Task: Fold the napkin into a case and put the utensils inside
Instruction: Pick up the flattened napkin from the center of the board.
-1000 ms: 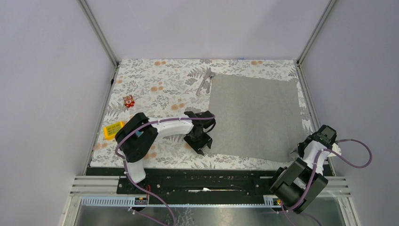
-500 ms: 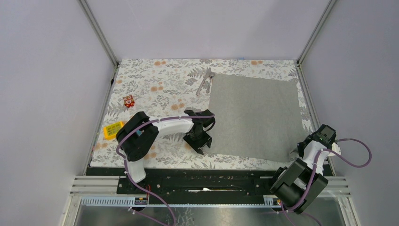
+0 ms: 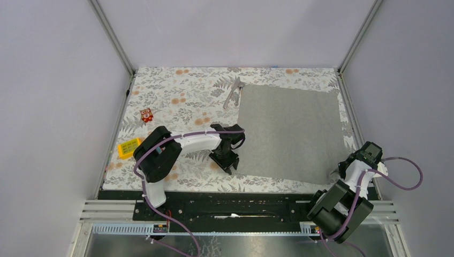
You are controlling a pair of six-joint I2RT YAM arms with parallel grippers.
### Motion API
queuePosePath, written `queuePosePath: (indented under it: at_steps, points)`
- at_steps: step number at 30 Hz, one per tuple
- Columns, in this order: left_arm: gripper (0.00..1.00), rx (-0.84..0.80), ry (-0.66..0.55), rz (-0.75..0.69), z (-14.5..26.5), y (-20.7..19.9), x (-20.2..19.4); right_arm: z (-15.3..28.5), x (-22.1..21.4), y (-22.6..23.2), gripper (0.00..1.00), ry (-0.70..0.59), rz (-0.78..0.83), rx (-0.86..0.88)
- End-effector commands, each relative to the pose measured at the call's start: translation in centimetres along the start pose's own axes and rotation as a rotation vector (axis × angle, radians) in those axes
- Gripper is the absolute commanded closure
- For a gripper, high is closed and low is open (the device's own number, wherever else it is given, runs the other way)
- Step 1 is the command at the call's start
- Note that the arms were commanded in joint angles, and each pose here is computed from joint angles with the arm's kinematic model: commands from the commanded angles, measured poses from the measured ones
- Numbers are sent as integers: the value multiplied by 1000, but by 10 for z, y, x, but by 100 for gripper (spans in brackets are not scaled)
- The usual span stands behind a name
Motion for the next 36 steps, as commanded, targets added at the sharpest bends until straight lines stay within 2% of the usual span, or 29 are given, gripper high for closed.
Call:
queuePosePath:
  at_steps: [1,4,8,13,21,27,31,36]
  points:
    - [65,174,-333,114,-53,23,39,2,0,2,100,-17,17,23]
    - [71,165,-361,109,-55,26,44,3,1,3,100,-25,26,27]
    - [99,131,-398,83,-50,24,47,6,1,4,100,-50,37,42]
    - [100,50,-409,38,-32,16,46,10,1,7,100,-70,62,74]
    - [100,-270,-301,-146,17,-15,29,31,16,24,100,-102,128,193]
    - [100,-550,-250,-337,65,-43,16,49,33,55,100,-55,263,458]
    - [100,-653,-315,-428,111,-61,15,59,39,81,100,12,305,662]
    - [100,-838,-455,-504,188,-80,19,101,69,126,100,-48,344,797]
Point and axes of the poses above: each gripper's point midway between its finger pads, its own z axis back along the fingers, its own y axis along the line the jaws close on, x = y × z, the point moved 10 cm from there along z, back along the fingers, and after that the axes turned 7 degrees about z, right-handed, at the moved point
